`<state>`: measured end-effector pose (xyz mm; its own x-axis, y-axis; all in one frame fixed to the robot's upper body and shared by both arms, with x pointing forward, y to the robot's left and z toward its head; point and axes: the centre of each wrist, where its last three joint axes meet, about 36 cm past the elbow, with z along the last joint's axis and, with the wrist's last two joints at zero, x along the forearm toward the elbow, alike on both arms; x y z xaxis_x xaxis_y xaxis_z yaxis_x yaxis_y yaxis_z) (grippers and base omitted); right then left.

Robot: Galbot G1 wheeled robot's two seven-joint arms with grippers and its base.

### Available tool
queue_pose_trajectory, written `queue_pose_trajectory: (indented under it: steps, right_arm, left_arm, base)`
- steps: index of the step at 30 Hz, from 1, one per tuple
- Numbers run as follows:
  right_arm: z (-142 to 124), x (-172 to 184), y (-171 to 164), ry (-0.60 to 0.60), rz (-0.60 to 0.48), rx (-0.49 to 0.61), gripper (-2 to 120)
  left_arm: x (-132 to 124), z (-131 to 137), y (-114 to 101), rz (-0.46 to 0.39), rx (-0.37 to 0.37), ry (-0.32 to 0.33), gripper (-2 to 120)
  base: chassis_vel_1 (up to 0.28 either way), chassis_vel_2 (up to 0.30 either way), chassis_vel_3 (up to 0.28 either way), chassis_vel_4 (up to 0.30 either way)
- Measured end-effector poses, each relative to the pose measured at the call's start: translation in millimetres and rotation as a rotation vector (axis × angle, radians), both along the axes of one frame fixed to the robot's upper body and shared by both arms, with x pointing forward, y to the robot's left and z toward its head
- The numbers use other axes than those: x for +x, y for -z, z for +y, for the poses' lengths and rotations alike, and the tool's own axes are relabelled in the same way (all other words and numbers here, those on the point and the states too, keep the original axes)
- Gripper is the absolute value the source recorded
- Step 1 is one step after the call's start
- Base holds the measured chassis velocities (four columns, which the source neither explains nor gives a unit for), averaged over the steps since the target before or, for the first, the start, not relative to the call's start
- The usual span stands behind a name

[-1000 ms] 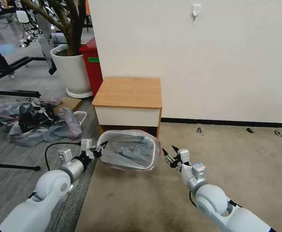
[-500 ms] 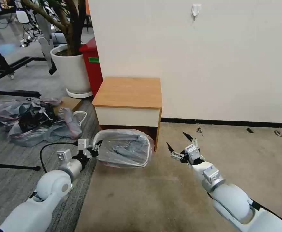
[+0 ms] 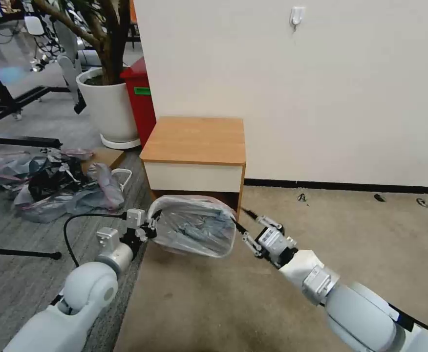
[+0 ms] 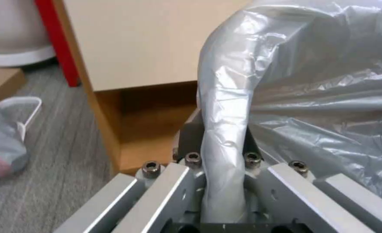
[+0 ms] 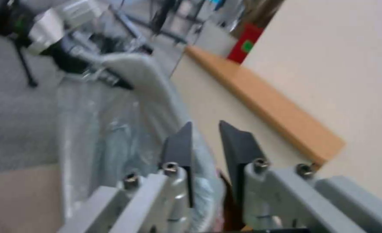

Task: Pick up the garbage bag from the table and place it over the trash can.

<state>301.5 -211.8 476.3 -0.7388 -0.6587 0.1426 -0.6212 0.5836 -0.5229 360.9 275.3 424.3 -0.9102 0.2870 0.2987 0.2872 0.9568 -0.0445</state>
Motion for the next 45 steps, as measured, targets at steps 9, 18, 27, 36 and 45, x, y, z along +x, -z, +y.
queue_pose_trajectory:
  steps: [9, 18, 27, 36, 45]
  right_arm:
    - [11, 4, -7, -0.022, 0.107, -0.149, 0]
    - [26, 19, -23, -0.081, 0.228, -0.290, 0]
    - [47, 44, -30, -0.079, 0.287, -0.388, 0]
    - [53, 58, -21, -0.097, 0.296, -0.428, 0]
    - [62, 74, -3, -0.080, 0.295, -0.470, 0]
  left_arm:
    - [-20, -30, 3, -0.034, 0.045, 0.063, 2]
    - [-30, -48, 9, -0.039, 0.068, 0.097, 2]
    - [-36, -55, 14, -0.032, 0.067, 0.105, 2]
    - [-33, -55, 13, -0.040, 0.068, 0.107, 2]
    - [-32, -60, 17, -0.033, 0.057, 0.109, 2]
  base:
    - [0.000, 0.000, 0.000, 0.000]
    - [0.000, 0.000, 0.000, 0.000]
    - [0.000, 0.000, 0.000, 0.000]
    - [0.000, 0.000, 0.000, 0.000]
    - [0.000, 0.000, 0.000, 0.000]
